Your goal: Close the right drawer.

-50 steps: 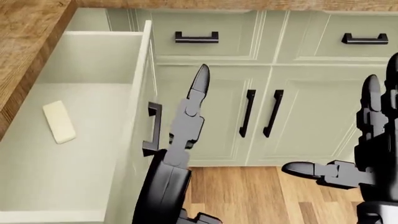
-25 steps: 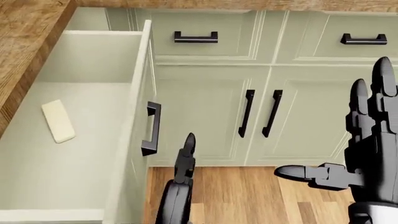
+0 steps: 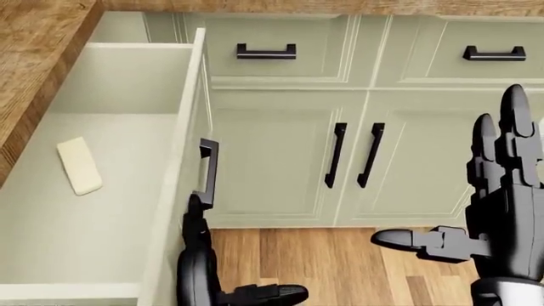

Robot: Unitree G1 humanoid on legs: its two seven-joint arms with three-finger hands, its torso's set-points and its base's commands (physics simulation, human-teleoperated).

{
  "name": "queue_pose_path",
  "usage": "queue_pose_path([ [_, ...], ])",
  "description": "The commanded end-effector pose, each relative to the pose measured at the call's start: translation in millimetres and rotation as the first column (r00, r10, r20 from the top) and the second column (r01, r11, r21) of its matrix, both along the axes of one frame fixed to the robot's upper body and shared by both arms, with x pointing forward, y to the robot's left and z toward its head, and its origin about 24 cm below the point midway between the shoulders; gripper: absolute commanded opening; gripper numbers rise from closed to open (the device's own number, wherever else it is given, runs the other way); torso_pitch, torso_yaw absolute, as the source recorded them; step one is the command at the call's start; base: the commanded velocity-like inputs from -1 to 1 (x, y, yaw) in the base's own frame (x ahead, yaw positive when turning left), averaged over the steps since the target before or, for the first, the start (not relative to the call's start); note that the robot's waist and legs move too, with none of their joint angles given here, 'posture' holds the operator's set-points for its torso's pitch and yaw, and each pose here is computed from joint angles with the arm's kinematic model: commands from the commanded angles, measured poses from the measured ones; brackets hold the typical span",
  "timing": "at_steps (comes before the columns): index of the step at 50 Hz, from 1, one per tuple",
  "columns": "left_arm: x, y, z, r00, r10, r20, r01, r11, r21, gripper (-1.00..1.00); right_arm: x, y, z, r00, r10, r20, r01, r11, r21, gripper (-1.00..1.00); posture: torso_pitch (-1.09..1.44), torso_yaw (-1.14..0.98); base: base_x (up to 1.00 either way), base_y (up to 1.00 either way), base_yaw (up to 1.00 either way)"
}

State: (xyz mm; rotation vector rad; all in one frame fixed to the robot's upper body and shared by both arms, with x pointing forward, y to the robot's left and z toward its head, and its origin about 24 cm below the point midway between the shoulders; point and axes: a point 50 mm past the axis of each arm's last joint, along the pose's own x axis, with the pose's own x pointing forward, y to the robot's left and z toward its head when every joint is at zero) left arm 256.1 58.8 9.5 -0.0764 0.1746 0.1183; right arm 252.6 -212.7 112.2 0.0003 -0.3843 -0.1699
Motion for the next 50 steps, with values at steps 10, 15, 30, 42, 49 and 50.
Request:
queue_pose_path([
  [10,10.9,2.5,6.2,0.999,0.037,0.021,-0.036,0.997,-0.075,1.00,-1.1,0.7,16.3,0.996,0.006,0.085,-0.004,1.000,-0.021,1.00,0.00,0.00,0.00,0.00,0.00],
  [15,11.6,5.4,4.8,0.998,0.055,0.009,-0.054,0.995,-0.087,1.00,-1.5,1.0,16.8,0.996,0.007,0.086,-0.005,1.000,-0.021,1.00,0.00,0.00,0.00,0.00,0.00],
  [30,13.7,18.6,10.9,0.989,0.144,0.031,-0.140,0.985,-0.095,1.00,0.5,1.6,13.7,0.997,0.012,0.076,-0.011,1.000,-0.020,1.00,0.00,0.00,0.00,0.00,0.00],
  [42,14.9,27.0,9.8,0.972,0.232,0.020,-0.231,0.971,-0.058,1.00,0.5,1.8,12.6,0.997,0.015,0.072,-0.013,1.000,-0.022,1.00,0.00,0.00,0.00,0.00,0.00],
  [49,14.6,31.9,12.5,0.964,0.265,0.024,-0.264,0.963,-0.054,1.00,0.9,1.9,11.4,0.997,0.016,0.070,-0.014,1.000,-0.023,1.00,0.00,0.00,0.00,0.00,0.00],
  [50,14.3,32.2,12.6,0.963,0.269,0.023,-0.267,0.962,-0.053,1.00,1.0,1.7,11.0,0.997,0.015,0.069,-0.014,1.000,-0.023,1.00,0.00,0.00,0.00,0.00,0.00],
])
